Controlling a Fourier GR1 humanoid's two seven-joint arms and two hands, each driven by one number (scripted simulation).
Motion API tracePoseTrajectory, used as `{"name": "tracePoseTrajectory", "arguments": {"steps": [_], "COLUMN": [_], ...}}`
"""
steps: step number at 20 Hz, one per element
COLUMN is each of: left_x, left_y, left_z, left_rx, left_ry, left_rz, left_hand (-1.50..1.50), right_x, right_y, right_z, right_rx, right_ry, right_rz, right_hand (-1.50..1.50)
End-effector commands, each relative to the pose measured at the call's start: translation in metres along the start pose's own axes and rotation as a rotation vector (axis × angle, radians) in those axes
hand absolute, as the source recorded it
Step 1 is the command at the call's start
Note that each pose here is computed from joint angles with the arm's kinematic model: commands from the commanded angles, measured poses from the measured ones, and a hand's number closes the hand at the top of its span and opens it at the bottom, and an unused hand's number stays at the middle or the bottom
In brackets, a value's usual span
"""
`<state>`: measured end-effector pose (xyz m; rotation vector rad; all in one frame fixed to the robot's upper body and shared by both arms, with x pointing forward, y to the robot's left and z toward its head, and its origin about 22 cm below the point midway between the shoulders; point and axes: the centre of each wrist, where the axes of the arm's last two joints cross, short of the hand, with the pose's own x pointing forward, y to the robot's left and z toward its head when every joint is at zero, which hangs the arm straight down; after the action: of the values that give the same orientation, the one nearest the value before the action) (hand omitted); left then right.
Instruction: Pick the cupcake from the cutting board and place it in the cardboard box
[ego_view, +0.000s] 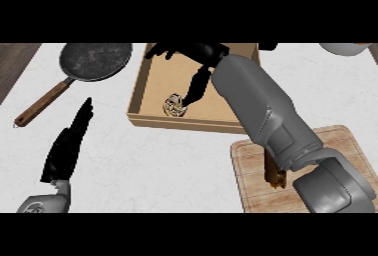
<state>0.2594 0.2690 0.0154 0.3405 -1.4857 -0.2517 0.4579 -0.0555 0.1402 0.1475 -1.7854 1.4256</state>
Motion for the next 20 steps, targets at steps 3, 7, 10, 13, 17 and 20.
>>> {"name": "tracePoseTrajectory", "arguments": {"steps": [3, 7, 10, 13, 17, 20], "left_x": [-0.005, 0.007, 0.006, -0.003, 0.013, 0.015], "left_y": [-0.003, 0.007, 0.007, -0.011, -0.008, 0.002], "left_z": [0.001, -0.002, -0.002, 0.007, -0.005, -0.005], "left_rx": [-0.004, -0.001, -0.003, -0.019, -0.017, -0.021], "left_ry": [-0.006, -0.022, -0.017, -0.008, -0.044, -0.049], "left_rz": [0.007, 0.003, 0.004, 0.017, 0.011, -0.019], "left_hand": [0.00, 0.00, 0.00, 0.00, 0.00, 0.00], "right_x": [-0.011, -0.007, -0.017, -0.027, -0.038, -0.042], "right_y": [-0.007, -0.033, -0.051, -0.078, -0.106, -0.133], "right_z": [0.012, 0.019, 0.039, 0.066, 0.105, 0.140], "right_rx": [-0.239, -0.313, -0.375, -0.481, -0.594, -0.642], "right_ry": [-0.027, -0.039, -0.041, -0.004, 0.065, 0.070], "right_rz": [-0.254, -0.413, -0.536, -0.563, -0.561, -0.574], "right_hand": [-1.50, -1.50, -1.50, -1.50, -1.50, -1.50]}}
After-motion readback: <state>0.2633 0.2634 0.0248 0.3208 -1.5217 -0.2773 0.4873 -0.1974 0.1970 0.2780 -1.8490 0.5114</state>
